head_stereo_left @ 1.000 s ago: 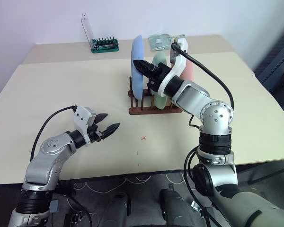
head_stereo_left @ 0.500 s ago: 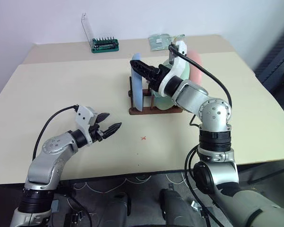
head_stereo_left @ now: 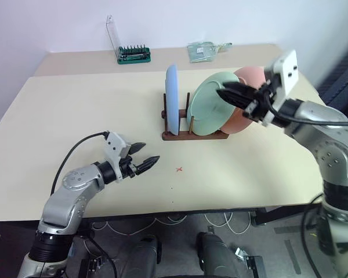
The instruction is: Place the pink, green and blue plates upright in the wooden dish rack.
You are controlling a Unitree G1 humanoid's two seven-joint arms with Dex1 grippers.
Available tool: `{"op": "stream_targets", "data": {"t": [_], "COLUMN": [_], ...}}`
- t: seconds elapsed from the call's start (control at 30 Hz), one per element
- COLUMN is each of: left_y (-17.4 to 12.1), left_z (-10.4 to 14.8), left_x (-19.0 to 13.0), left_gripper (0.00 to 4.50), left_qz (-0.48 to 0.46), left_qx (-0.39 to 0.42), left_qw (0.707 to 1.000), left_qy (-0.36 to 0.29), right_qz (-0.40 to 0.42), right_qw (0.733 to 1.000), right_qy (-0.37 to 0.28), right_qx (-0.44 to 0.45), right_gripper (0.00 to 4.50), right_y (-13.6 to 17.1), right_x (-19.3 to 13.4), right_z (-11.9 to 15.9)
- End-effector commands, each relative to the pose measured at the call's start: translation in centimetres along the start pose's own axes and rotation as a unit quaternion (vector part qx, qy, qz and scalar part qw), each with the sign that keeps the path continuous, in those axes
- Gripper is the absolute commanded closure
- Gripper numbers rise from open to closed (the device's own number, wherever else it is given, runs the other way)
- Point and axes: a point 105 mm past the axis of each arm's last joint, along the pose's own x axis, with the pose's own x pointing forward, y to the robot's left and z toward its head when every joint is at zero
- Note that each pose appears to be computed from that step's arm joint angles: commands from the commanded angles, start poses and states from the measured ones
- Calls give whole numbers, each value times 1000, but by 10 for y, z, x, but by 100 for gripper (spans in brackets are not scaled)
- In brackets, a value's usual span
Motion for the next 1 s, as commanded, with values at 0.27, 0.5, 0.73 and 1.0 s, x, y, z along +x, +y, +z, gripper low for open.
{"op": "stream_targets", "data": {"t": [0.27,0.5,0.73,1.0], "left_y": [-17,-21,-21,-23], "left_z": [14,14,13,11], "left_x": [18,18,12,13], "left_gripper": [98,98,98,98], "left_qz": [-54,-55,-45,-45], "left_qx": [13,11,11,8], "left_qw": [998,998,999,999], "left_qy": [-21,-24,-26,-28], "right_qz": [-58,-57,2,-10], "right_qw": [988,980,986,981], "right_qy": [115,136,53,71], "right_qx": [-90,-134,-157,-181], "right_gripper": [448,448,448,448], "right_y": [-16,-19,7,-4], "right_x": [-24,-6,17,-5], "right_z": [-35,-50,-19,-13]}}
